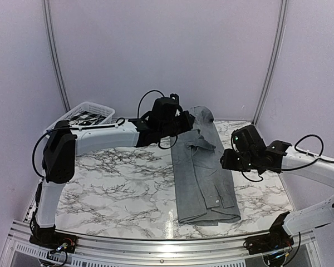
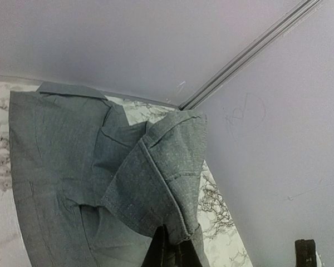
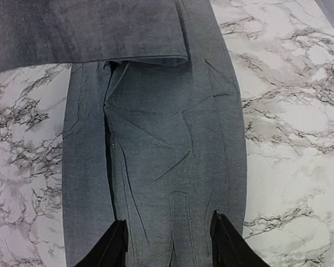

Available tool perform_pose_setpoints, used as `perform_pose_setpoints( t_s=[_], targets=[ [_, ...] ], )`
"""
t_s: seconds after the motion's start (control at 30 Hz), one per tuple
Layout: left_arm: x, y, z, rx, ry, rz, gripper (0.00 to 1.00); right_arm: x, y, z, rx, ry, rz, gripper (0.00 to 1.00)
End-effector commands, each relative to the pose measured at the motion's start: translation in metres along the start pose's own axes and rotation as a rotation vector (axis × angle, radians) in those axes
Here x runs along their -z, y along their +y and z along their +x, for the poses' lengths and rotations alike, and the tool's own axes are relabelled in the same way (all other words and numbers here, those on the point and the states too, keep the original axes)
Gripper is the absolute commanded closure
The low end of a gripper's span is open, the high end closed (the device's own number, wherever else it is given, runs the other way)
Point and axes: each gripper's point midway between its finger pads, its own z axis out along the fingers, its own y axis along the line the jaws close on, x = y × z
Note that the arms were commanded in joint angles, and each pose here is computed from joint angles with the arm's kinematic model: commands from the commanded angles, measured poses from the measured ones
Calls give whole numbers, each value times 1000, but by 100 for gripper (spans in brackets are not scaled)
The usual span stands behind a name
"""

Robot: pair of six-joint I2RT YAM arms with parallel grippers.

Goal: Fold and stack the long sleeve shirts
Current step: Place the rectangle-folded shirt in the left sleeve.

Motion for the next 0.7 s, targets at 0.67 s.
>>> perform_pose_setpoints(
  t_s=[0.67],
  targets=[
    [63, 49, 97, 60, 174, -332, 100, -37, 9, -37, 61, 1, -46, 48]
  ],
)
